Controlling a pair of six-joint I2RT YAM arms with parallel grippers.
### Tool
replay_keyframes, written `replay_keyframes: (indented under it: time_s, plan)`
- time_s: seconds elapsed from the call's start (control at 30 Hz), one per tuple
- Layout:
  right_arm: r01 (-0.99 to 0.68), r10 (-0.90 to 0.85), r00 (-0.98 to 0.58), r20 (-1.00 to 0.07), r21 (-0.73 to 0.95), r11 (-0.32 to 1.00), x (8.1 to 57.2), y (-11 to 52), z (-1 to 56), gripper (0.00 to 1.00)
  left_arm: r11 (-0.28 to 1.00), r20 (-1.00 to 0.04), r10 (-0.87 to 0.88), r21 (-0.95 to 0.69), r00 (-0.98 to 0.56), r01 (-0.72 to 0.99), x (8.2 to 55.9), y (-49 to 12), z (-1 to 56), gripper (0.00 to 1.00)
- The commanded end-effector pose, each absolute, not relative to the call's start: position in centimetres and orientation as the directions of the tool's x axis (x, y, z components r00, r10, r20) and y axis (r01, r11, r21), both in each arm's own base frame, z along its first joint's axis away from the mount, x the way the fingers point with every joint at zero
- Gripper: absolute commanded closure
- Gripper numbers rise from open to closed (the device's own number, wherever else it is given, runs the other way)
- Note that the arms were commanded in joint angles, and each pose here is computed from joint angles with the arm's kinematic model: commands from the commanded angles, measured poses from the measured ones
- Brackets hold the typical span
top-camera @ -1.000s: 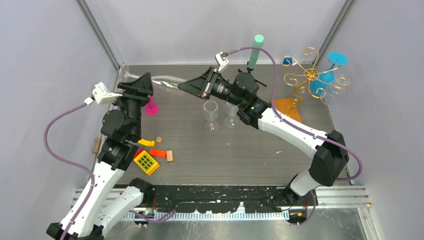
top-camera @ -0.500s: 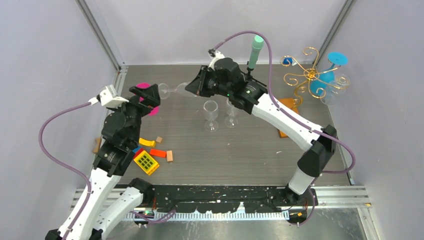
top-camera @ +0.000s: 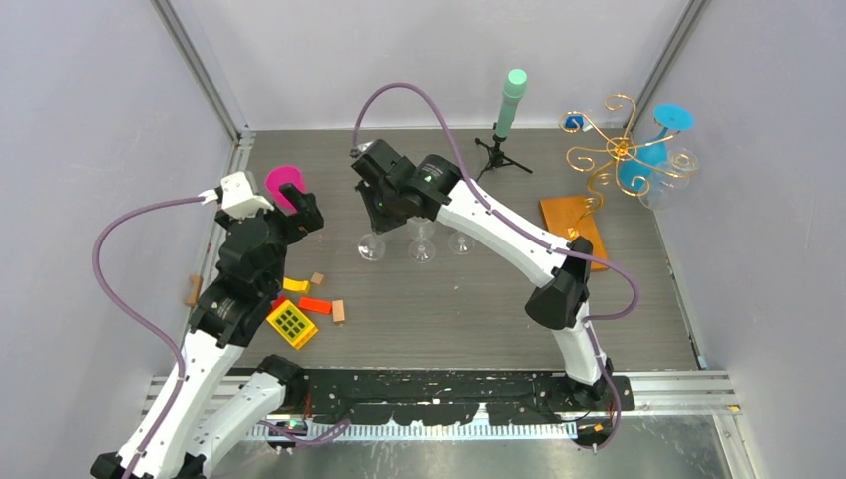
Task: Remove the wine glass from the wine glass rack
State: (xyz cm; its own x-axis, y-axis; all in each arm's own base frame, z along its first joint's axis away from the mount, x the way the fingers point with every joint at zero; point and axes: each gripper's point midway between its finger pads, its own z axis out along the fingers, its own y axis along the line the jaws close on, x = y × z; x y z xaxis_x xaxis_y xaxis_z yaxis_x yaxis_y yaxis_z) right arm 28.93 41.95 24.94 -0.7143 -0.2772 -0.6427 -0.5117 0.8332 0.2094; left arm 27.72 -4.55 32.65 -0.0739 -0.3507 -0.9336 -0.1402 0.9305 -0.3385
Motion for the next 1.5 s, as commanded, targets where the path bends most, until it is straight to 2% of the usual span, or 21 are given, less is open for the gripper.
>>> replay_keyframes:
  time_s: [0.0, 0.37, 0.6, 0.93, 1.47]
  plan:
    - [-0.533, -0.350, -0.692, -0.632, 0.121, 0.837, 28.2, 39.9, 25.8, 1.00, 0.927, -0.944, -0.329, -0.321, -0.008, -0.195, 27.1, -2.8, 33.3, 0.00]
    - [-0.547, -0.404, -0.693, -0.597, 0.071, 0.834, 28.9, 40.4, 23.5, 0.99, 0.934, -0.948, -0.316, -0.303, -0.041, -0.190, 27.4, -3.2, 32.6, 0.00]
    - [-0.560, -0.423, -0.683, -0.596, 0.055, 0.827, 29.4, 41.0, 22.8, 0.80, 0.935, -0.948, -0.314, -0.301, -0.044, -0.186, 27.5, -3.3, 32.6, 0.00]
    - [-0.547, -0.375, -0.665, -0.646, 0.080, 0.833, 30.8, 42.5, 23.1, 0.69, 0.937, -0.948, -0.316, -0.303, -0.051, -0.172, 27.8, -3.7, 32.6, 0.00]
    - [-0.557, -0.167, -0.591, -0.789, 0.249, 0.792, 32.5, 43.1, 31.5, 0.41, 0.938, -0.946, -0.319, -0.308, -0.048, -0.159, 27.6, -3.8, 32.9, 0.00]
